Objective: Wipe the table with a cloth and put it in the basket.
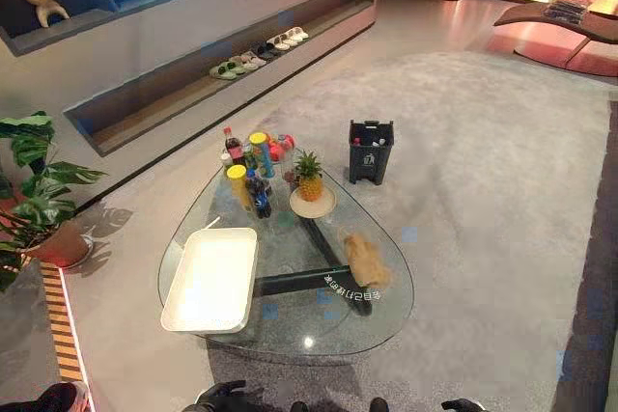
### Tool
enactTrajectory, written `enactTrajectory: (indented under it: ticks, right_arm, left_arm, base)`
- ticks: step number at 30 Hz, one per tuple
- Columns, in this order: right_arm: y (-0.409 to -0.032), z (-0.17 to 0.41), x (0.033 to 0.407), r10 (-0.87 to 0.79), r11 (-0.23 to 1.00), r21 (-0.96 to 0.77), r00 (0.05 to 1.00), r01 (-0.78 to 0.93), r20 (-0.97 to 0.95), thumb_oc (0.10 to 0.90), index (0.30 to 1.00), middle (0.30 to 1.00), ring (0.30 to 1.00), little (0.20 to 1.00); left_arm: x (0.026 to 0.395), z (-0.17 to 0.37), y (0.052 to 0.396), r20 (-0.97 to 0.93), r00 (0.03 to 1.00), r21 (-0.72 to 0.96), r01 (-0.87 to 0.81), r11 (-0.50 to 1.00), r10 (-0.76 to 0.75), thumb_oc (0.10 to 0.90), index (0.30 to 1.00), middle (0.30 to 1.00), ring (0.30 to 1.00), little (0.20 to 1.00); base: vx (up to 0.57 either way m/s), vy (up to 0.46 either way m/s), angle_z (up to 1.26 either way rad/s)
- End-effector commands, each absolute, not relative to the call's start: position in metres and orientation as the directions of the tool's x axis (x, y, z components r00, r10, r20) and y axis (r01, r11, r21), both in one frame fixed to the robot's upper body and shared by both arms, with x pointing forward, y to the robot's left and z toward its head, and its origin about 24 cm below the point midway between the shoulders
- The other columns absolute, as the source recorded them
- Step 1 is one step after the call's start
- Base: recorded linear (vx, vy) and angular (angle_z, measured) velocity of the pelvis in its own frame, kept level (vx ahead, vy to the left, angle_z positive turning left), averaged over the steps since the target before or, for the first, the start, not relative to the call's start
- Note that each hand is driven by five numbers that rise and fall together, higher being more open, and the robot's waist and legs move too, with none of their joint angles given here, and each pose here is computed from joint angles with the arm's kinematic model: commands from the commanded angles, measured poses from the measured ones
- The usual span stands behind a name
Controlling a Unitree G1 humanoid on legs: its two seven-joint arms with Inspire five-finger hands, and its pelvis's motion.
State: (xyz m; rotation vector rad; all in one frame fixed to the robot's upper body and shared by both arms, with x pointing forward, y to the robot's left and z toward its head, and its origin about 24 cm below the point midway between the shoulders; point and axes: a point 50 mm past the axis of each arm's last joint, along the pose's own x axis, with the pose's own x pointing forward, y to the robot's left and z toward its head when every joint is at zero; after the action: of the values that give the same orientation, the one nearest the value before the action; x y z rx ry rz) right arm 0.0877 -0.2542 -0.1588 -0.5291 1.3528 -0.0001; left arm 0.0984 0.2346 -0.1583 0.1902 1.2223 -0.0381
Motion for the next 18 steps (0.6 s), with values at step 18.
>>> enactTrajectory:
  ticks: [18]
  right_arm:
    - [-0.2662, -0.1505, 0.1089, -0.34, 0.844, -0.421, 0.275, -0.332, -0.899, 0.8, 0.9, 0.9, 0.9, 0.9]
  left_arm:
    - [0.1186, -0.1546, 0.231, -0.925, 0.377, 0.126, 0.187, 0.974, 0.047, 0.8, 0.9, 0.9, 0.9, 0.9]
  base:
    - [0.0, -0.001, -0.02]
